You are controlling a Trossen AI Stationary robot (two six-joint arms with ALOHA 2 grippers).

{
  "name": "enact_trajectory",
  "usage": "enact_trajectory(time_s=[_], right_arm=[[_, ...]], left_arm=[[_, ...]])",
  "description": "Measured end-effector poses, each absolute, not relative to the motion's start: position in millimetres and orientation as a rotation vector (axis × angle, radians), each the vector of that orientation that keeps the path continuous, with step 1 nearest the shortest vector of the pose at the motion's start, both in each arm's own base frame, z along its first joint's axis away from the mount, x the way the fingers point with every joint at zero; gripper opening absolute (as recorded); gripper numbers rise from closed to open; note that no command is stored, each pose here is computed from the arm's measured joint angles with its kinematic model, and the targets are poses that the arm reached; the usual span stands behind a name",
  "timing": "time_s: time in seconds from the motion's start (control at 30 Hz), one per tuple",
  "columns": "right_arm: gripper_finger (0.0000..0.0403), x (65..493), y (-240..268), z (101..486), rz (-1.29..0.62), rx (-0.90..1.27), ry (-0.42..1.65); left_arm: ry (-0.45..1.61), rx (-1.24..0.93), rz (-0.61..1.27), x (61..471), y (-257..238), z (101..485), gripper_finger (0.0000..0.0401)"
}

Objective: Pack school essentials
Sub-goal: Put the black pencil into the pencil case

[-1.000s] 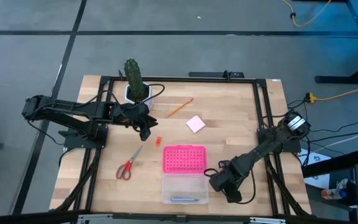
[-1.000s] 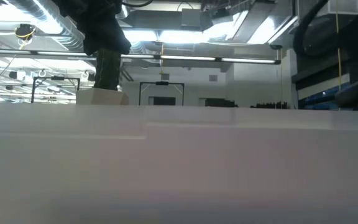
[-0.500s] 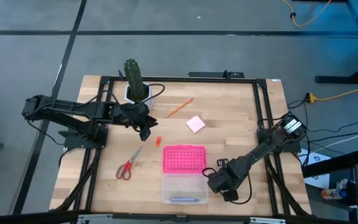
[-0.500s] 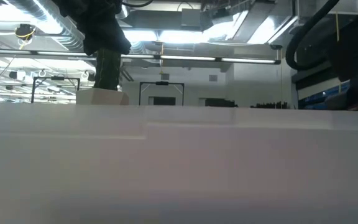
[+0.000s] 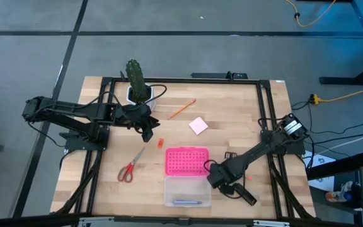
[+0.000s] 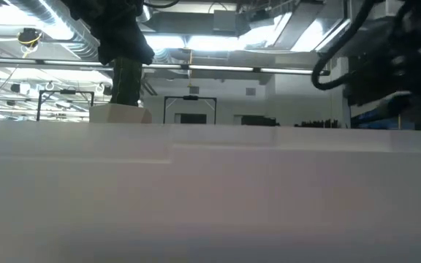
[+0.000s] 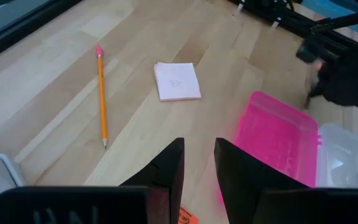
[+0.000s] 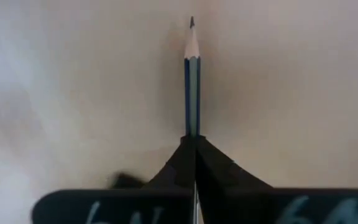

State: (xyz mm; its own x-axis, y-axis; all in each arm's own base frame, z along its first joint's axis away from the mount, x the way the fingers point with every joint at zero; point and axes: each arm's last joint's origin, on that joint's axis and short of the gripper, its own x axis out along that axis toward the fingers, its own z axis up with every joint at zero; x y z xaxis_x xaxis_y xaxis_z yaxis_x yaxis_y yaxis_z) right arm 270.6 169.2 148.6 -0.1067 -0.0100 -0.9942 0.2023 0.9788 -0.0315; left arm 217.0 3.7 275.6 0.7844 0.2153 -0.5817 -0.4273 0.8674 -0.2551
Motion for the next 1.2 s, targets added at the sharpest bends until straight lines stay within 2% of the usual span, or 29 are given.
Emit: enact_trajectory(time_s=[0.2,0.5,0.7,0.97,1.2], right_arm=[[0.0001,275,155,188,-0.273,0.155,1.643],[0.0,298,137,266,-0.169,0.282,1.365],[0.0007,297,128,282,-0.204,0.33,1.349],[0.0043,263,115,305,-0.405,0.499,1.399],[0.0103,244,115,314,-0.462,0.547,1.405]], left_arm=[[0.576,-0.389,0.357,217,4,275,0.0083],[0.577,-0.389,0.357,217,4,275,0.0083],[0.579,-0.389,0.358,217,4,275,0.0083],[0.579,-0.39,0.358,217,4,275,0.0083],[0.581,-0.393,0.352,217,3,275,0.0083]])
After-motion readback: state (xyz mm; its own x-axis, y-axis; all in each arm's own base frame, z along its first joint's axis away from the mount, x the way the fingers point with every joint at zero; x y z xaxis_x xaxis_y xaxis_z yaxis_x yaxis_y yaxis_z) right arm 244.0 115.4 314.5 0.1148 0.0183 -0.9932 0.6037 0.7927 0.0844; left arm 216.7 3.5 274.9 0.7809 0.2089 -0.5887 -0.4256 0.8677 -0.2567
